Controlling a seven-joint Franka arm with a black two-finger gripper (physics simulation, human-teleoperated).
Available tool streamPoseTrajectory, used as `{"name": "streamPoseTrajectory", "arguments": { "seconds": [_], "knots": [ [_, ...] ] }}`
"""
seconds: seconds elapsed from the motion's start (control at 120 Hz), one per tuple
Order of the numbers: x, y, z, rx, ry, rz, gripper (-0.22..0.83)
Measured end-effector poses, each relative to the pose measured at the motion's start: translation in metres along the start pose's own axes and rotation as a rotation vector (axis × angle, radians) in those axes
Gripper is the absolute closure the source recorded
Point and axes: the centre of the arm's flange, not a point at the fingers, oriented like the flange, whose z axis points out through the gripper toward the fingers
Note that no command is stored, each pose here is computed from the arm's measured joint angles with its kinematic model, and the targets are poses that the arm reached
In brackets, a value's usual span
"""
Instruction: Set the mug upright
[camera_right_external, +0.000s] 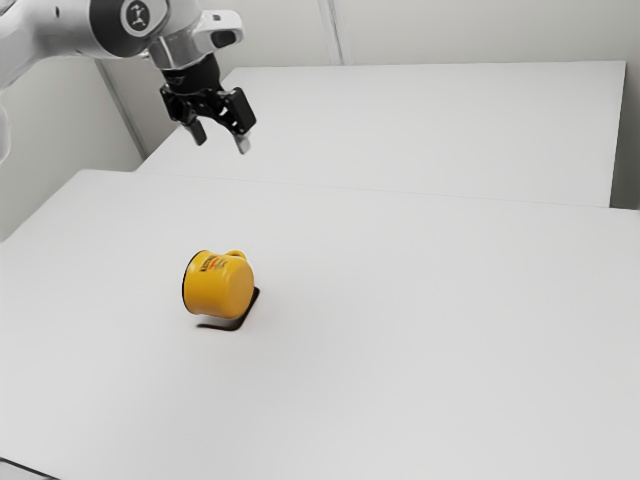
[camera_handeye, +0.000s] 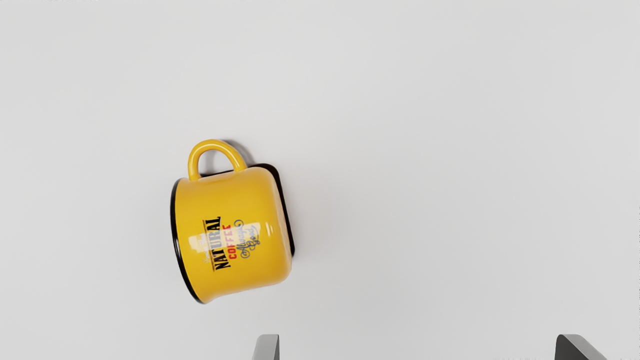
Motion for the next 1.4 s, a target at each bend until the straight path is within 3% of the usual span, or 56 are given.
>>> {"name": "streamPoseTrajectory", "arguments": {
  "seconds": [0.433,0.658,0.817,1.008,1.4],
  "knots": [
    [-0.008,0.000,0.008,-0.005,-0.021,-0.003,0.00],
    [-0.022,-0.006,0.041,-0.077,-0.083,-0.030,0.00],
    [-0.030,-0.039,0.070,-0.151,-0.118,-0.103,0.00],
    [-0.039,-0.094,0.091,-0.217,-0.100,-0.179,0.00],
    [-0.043,-0.140,0.145,-0.328,-0.044,-0.140,0.00]
  ]
}}
